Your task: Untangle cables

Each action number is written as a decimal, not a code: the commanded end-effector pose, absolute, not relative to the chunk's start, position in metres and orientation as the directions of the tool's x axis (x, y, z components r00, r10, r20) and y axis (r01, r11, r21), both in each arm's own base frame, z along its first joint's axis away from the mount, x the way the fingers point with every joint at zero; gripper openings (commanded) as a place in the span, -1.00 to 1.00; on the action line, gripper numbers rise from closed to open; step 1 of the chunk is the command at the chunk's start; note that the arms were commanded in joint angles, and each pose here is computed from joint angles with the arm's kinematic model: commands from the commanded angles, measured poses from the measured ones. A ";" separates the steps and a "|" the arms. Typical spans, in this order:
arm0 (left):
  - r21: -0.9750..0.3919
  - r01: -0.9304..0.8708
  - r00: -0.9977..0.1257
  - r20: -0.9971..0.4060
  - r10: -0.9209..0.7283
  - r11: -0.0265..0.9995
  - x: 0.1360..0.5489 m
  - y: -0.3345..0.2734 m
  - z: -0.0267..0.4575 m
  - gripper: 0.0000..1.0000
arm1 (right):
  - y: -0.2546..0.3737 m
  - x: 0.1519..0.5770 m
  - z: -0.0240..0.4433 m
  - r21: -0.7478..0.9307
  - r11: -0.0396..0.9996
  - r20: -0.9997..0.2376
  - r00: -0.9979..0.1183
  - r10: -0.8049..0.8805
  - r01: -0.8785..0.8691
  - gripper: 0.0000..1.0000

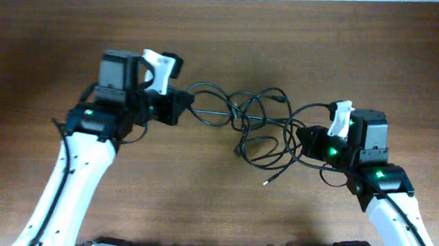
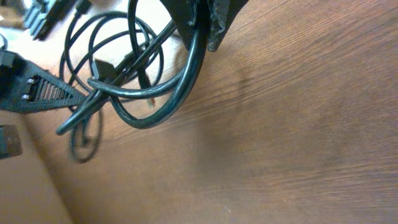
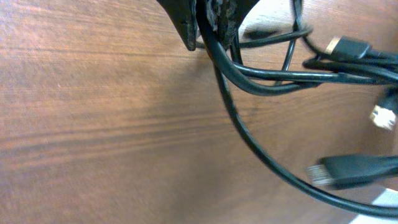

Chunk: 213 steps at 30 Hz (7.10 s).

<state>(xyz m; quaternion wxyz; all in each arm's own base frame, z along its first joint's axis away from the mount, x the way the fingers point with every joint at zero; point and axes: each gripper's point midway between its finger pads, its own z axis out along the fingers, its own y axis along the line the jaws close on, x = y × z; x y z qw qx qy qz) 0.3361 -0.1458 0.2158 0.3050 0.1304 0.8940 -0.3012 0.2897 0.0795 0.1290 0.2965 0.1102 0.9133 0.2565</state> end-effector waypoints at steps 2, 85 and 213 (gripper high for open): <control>-0.401 0.142 -0.712 -0.676 -0.188 0.905 0.361 -0.044 0.238 -1.00 | -0.009 0.305 0.137 0.270 0.897 -0.626 -0.644 0.439 0.349 -0.81; -0.364 0.677 -0.401 -0.911 -0.094 0.639 0.359 -0.189 0.412 -1.00 | 0.110 0.281 0.124 0.577 0.791 -0.411 -0.910 0.064 -0.205 0.18; -0.085 -0.484 -0.863 -0.121 -0.491 0.871 0.350 0.028 0.121 0.74 | 0.182 0.370 0.237 0.185 0.704 -0.363 -0.714 -0.599 -0.685 0.57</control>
